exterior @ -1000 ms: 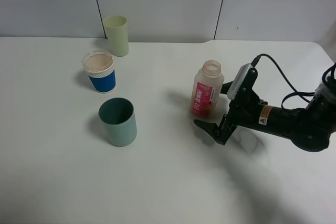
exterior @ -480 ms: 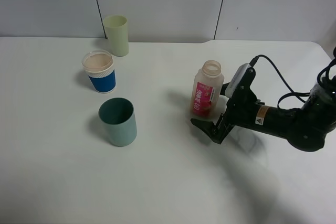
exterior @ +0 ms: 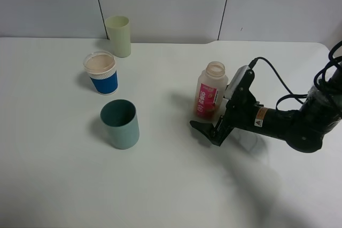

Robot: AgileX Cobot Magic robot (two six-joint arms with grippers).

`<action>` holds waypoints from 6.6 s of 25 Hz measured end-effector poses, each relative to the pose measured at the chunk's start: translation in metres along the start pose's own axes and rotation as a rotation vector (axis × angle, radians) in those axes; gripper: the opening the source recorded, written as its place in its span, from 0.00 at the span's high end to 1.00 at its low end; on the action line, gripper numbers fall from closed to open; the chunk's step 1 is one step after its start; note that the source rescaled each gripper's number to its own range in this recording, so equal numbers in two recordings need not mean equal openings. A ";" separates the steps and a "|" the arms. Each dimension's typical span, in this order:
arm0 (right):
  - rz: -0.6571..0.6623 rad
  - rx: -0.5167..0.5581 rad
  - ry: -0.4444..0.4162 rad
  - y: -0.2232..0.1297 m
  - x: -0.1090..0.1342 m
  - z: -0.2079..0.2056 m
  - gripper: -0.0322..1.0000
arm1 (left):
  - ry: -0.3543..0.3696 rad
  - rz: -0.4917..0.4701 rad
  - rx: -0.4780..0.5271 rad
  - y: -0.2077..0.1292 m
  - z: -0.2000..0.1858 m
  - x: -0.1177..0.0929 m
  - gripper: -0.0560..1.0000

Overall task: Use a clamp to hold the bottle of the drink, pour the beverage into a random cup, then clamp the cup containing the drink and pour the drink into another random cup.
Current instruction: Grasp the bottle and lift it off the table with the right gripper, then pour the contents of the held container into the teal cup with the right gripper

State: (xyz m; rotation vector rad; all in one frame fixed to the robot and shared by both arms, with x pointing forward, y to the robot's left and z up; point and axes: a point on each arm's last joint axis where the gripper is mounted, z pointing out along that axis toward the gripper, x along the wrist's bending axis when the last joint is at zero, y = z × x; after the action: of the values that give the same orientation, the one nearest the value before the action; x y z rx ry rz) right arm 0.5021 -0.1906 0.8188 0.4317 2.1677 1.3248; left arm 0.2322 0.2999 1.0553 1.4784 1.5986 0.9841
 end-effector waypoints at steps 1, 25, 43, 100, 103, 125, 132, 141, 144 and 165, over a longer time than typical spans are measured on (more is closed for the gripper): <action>-0.002 0.000 0.004 0.000 0.001 0.001 0.00 | 0.000 0.000 0.000 0.000 0.000 0.000 0.12; -0.018 -0.034 0.022 0.008 0.003 0.011 0.97 | 0.000 0.000 0.000 0.000 0.000 0.000 0.12; 0.159 -0.003 -0.095 0.005 -0.008 0.011 0.97 | 0.000 0.000 0.000 0.000 0.000 0.000 0.12; 0.198 0.244 -0.520 0.137 -0.134 -0.052 0.97 | 0.000 0.000 0.000 0.000 0.000 0.000 0.12; 0.167 0.231 -0.530 0.150 -0.145 -0.050 0.97 | 0.000 0.000 0.000 0.000 0.000 0.000 0.12; 0.071 0.128 -0.400 0.164 -0.128 0.018 0.97 | 0.000 0.000 0.000 0.000 0.000 0.000 0.12; 0.064 0.144 -0.355 0.164 -0.111 0.033 0.97 | 0.000 0.000 0.000 0.000 0.000 0.000 0.12; 0.001 0.199 -0.273 0.169 -0.086 0.043 0.97 | 0.000 0.000 0.000 0.000 0.000 0.000 0.12; -0.018 0.198 -0.252 0.172 -0.080 0.046 0.97 | 0.000 0.000 0.000 0.000 0.000 0.000 0.12; -0.216 0.186 -0.073 0.160 -0.036 0.079 0.97 | 0.000 0.000 0.000 0.000 0.000 0.000 0.12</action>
State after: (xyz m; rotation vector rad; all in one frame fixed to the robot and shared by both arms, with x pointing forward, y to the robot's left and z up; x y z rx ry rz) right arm 0.5758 -0.0803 0.9434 0.3017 2.2150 0.9813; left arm 0.2322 0.2999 1.0553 1.4784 1.5986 0.9841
